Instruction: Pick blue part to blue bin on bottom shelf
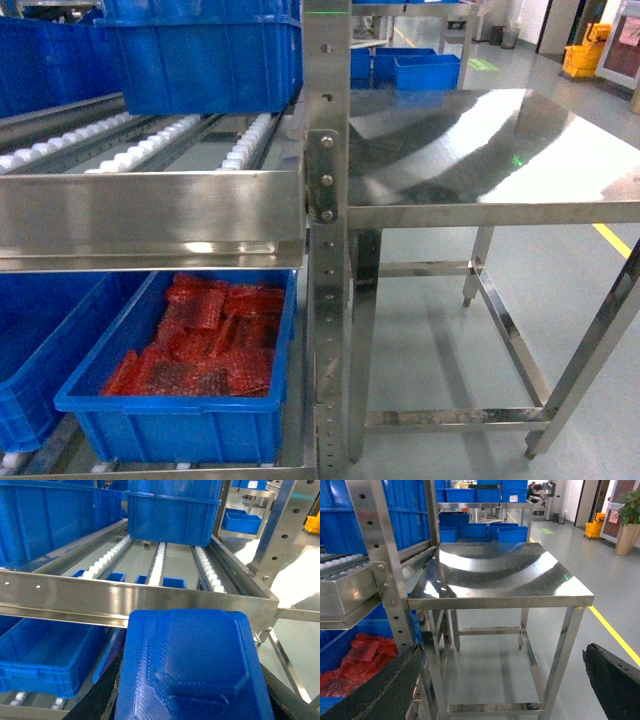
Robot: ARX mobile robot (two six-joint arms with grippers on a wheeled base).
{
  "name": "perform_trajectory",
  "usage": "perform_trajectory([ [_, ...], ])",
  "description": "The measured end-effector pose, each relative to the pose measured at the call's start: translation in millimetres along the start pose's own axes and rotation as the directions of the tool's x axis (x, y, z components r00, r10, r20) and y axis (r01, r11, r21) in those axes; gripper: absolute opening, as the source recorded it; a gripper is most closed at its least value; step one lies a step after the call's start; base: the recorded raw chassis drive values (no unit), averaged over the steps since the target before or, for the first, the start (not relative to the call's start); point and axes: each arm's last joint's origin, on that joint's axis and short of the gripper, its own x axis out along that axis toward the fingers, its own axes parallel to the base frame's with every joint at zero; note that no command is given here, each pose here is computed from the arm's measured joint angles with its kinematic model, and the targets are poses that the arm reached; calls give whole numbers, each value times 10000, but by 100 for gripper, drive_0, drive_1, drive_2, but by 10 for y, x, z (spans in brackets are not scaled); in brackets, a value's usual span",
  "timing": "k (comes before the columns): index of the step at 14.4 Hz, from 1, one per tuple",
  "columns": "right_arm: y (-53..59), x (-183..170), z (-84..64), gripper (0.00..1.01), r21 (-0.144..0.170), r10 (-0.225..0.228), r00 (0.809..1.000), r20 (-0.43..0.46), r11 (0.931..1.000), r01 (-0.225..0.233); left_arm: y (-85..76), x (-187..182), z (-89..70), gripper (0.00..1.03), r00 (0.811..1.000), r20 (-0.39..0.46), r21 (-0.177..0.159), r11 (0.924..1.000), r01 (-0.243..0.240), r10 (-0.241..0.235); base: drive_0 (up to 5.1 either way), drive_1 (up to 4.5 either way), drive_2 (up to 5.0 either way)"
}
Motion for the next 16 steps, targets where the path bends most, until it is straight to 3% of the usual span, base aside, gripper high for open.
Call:
perform_trajectory([
  [16, 0, 0, 0, 98, 0, -8, 10000, 0, 10000, 8, 0, 0, -1, 43, 10000, -14, 4, 10000, 2, -2, -498, 243, 243],
])
